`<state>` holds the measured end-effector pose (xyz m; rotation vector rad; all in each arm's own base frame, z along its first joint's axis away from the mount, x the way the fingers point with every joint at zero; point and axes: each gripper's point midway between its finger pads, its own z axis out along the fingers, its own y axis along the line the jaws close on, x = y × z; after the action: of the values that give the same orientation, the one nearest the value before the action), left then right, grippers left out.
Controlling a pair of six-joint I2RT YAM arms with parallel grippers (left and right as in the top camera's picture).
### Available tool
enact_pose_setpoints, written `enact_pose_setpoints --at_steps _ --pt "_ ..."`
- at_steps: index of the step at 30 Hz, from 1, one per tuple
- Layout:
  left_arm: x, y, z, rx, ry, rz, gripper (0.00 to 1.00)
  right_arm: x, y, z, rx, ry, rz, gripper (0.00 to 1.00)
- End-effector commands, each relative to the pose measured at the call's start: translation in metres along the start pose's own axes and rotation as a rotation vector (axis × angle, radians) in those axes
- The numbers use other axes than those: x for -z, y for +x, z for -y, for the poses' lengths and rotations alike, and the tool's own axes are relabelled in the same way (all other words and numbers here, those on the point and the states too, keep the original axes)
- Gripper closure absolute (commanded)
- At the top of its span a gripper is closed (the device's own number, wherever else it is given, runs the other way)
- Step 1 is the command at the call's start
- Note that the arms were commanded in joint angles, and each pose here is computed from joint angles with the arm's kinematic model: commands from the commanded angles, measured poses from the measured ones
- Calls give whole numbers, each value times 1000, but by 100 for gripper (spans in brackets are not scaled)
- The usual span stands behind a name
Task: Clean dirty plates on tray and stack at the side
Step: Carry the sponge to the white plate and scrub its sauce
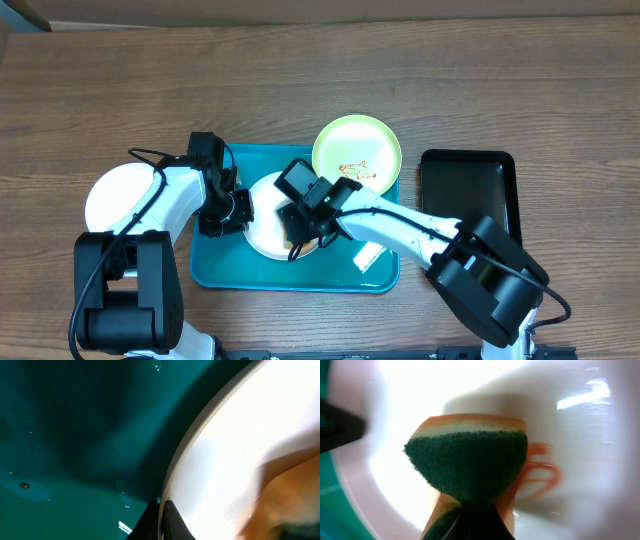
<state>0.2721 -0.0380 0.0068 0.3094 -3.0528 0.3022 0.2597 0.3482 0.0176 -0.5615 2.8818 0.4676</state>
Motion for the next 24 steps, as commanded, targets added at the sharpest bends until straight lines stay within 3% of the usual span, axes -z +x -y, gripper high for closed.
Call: enact_pose_setpoints --at_steps 1,8,13,18,24 --pt "-5 6 -7 11 -31 -22 96 9 -26 44 -44 167 64 96" --pt "-5 6 -7 11 -31 -25 96 22 -48 44 -56 134 100 96" --pt "-5 6 -7 11 -31 -24 96 18 -29 9 141 -25 8 96" --pt "-5 6 -7 11 -31 -24 96 17 -22 3 268 -26 -5 96" --pt "-5 6 -7 11 -31 -25 96 21 -53 31 350 175 117 96"
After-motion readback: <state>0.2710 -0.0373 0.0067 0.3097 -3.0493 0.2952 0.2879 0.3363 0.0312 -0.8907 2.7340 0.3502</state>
